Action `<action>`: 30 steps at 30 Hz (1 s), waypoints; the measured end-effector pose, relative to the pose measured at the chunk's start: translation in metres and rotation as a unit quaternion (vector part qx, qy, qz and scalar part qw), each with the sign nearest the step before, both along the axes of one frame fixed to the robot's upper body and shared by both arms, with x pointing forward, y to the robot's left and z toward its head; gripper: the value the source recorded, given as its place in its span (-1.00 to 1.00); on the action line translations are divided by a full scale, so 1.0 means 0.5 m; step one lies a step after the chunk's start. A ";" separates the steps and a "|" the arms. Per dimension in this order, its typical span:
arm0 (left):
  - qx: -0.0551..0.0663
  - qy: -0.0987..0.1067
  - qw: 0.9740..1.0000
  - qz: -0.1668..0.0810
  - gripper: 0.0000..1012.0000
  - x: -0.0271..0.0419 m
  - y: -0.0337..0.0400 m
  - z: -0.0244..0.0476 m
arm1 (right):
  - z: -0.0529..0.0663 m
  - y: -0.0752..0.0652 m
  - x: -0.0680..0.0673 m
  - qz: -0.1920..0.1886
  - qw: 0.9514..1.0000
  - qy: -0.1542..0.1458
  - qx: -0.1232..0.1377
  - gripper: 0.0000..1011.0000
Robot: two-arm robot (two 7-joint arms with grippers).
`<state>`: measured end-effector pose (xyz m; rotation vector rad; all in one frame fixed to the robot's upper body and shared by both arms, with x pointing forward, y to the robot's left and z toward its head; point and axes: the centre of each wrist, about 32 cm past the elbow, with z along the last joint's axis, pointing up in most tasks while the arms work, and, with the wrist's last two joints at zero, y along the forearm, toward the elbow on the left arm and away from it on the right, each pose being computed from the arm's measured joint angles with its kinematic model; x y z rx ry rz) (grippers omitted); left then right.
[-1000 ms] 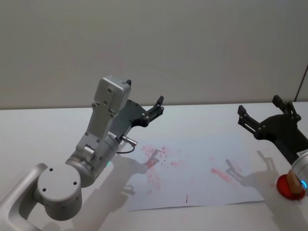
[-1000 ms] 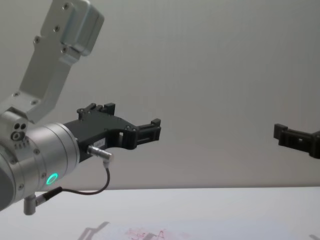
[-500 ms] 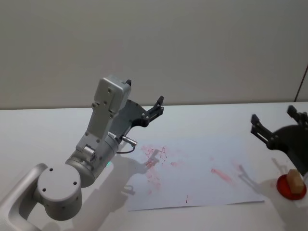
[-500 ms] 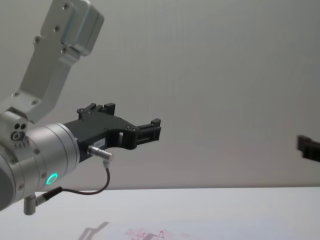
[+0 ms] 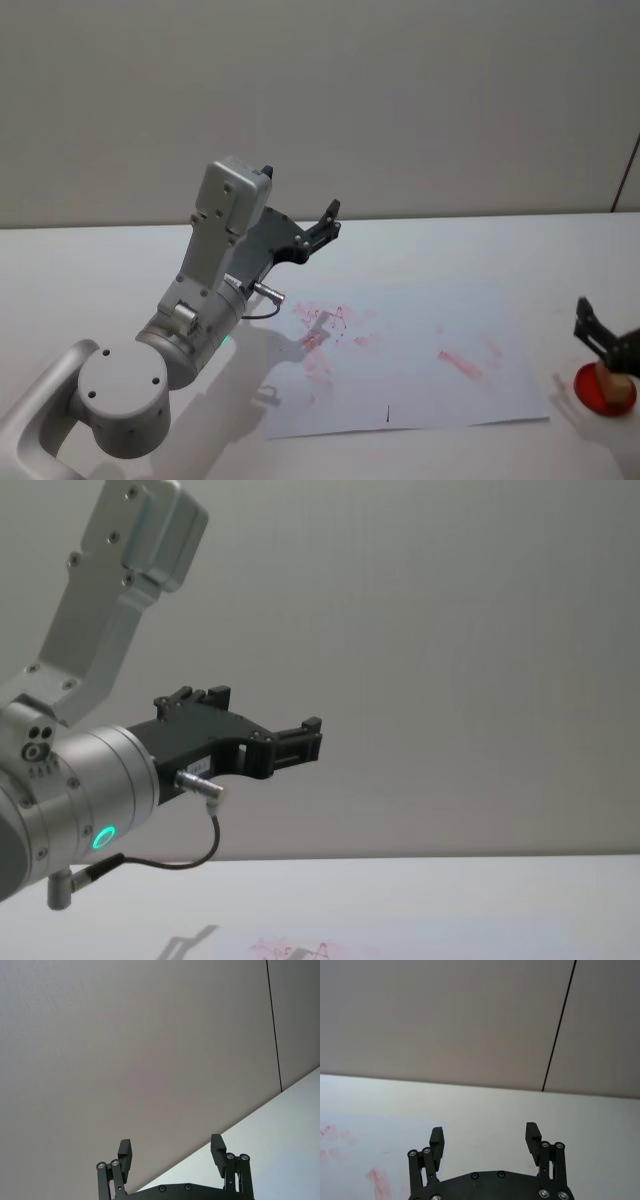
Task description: Use the one hand to pick up the stamp and affix it onto the A4 paper.
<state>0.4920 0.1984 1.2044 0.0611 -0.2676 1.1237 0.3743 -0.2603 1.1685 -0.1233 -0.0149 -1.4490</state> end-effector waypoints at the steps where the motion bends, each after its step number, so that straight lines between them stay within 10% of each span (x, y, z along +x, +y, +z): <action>1: 0.000 0.000 1.000 0.000 0.98 0.000 0.000 0.000 | -0.001 -0.001 -0.003 -0.002 1.000 0.004 -0.001 0.98; 30: 0.000 0.000 1.000 0.000 0.98 0.000 0.000 0.000 | -0.028 -0.005 -0.009 -0.020 0.993 0.116 -0.029 0.98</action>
